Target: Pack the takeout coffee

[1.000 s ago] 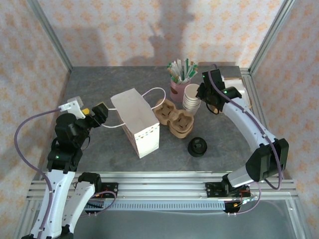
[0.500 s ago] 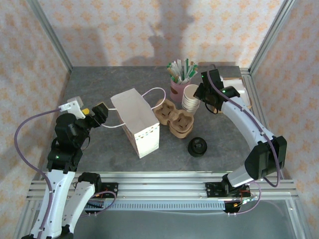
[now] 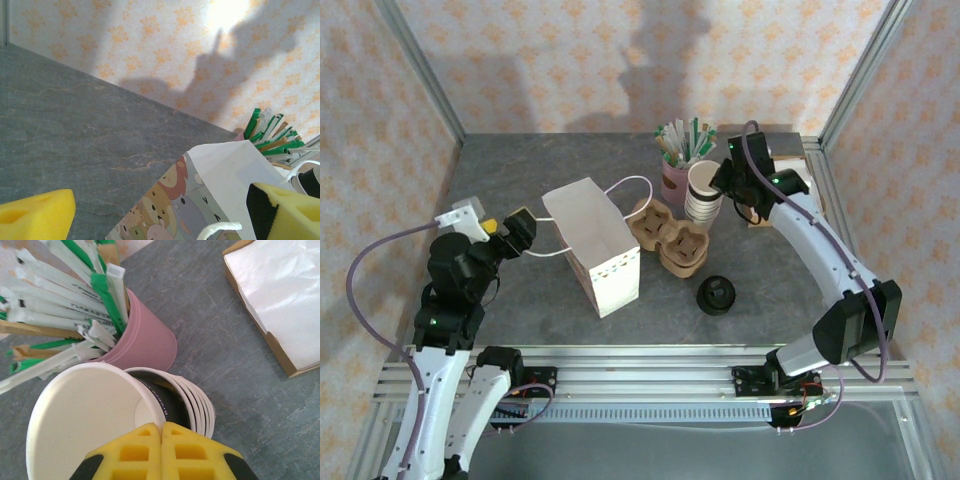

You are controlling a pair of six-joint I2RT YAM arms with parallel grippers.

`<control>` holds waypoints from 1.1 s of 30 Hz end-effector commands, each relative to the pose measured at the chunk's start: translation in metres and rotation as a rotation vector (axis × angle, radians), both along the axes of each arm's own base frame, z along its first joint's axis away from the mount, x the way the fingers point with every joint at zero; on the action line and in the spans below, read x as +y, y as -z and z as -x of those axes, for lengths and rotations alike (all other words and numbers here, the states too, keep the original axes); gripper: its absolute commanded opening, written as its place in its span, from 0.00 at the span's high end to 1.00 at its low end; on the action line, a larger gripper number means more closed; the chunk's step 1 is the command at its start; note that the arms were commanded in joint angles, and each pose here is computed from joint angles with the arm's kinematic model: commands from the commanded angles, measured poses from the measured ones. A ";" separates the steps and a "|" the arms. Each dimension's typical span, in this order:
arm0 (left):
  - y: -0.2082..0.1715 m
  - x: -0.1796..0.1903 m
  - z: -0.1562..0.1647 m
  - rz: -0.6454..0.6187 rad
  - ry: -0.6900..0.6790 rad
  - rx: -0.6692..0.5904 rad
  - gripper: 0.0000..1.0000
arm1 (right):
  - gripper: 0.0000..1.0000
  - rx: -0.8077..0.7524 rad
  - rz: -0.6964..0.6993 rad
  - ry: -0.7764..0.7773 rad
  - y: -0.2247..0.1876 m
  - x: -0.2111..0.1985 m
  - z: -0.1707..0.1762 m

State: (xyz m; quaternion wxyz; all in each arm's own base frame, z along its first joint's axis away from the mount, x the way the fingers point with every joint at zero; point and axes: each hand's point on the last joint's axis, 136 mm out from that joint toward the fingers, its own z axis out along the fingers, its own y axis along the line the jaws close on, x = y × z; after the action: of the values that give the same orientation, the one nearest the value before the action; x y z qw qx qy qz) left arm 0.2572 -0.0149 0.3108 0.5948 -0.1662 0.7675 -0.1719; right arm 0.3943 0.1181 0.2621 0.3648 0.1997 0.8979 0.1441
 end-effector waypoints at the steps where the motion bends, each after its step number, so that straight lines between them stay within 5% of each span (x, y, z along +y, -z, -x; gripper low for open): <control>1: -0.011 -0.004 0.003 -0.003 0.026 -0.070 0.09 | 1.00 -0.078 -0.020 -0.022 -0.041 -0.001 0.010; 11: -0.018 -0.022 0.002 0.014 0.124 -0.107 0.07 | 1.00 -0.193 -0.078 -0.072 -0.103 -0.004 0.044; 19: -0.012 -0.016 0.000 0.004 0.093 -0.081 0.06 | 1.00 -0.219 -0.127 -0.228 -0.123 0.022 0.112; 33: -0.007 -0.014 -0.003 0.007 0.077 -0.063 0.05 | 1.00 0.067 -0.045 -0.469 0.023 0.076 0.199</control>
State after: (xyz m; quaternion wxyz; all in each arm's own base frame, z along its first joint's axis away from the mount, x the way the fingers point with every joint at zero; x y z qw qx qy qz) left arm 0.2573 -0.0278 0.3189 0.6086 -0.1381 0.7540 -0.2049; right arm 0.2020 0.1924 0.2464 0.2846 -0.0059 0.9283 0.2393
